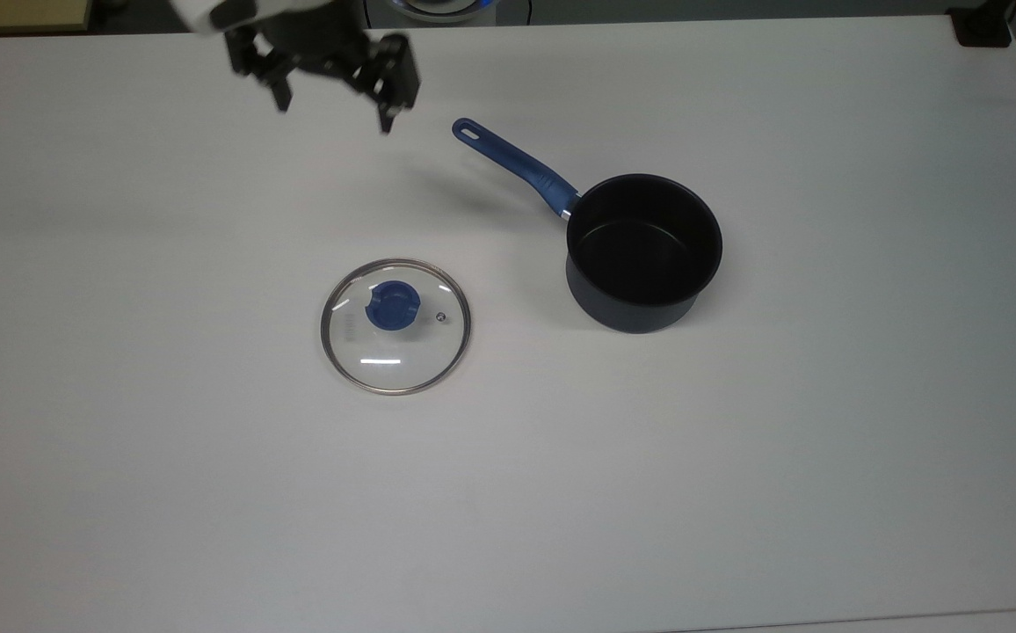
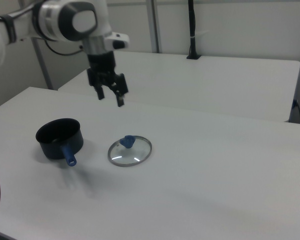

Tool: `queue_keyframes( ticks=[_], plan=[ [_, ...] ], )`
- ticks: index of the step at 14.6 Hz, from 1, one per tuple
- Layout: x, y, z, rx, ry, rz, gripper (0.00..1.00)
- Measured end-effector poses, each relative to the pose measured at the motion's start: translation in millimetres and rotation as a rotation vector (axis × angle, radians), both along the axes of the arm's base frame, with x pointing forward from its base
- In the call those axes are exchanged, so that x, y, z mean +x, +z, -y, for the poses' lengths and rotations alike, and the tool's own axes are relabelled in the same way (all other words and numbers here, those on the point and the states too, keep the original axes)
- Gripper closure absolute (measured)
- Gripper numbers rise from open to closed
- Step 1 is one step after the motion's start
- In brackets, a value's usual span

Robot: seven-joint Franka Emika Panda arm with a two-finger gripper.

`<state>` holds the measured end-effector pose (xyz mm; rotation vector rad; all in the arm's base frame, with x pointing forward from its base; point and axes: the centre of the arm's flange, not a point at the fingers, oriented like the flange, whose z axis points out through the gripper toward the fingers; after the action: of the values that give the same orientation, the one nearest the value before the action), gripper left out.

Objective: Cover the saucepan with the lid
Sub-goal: 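Move the gripper over the glass lid and lower onto its blue knob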

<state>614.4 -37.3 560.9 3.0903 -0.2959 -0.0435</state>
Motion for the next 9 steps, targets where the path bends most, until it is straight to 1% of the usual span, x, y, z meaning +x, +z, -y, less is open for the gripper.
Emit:
queue_keyframes(
  ticks=[2,4,6,9],
  plan=[
    [10,-20,14,-0.006,0.003,-0.001,0.0],
    [22,-57,27,-0.013,0.013,-0.004,0.0],
    [32,-84,26,-0.018,0.018,0.009,0.0],
    [44,-119,8,-0.023,0.047,0.015,0.0]
  ],
)
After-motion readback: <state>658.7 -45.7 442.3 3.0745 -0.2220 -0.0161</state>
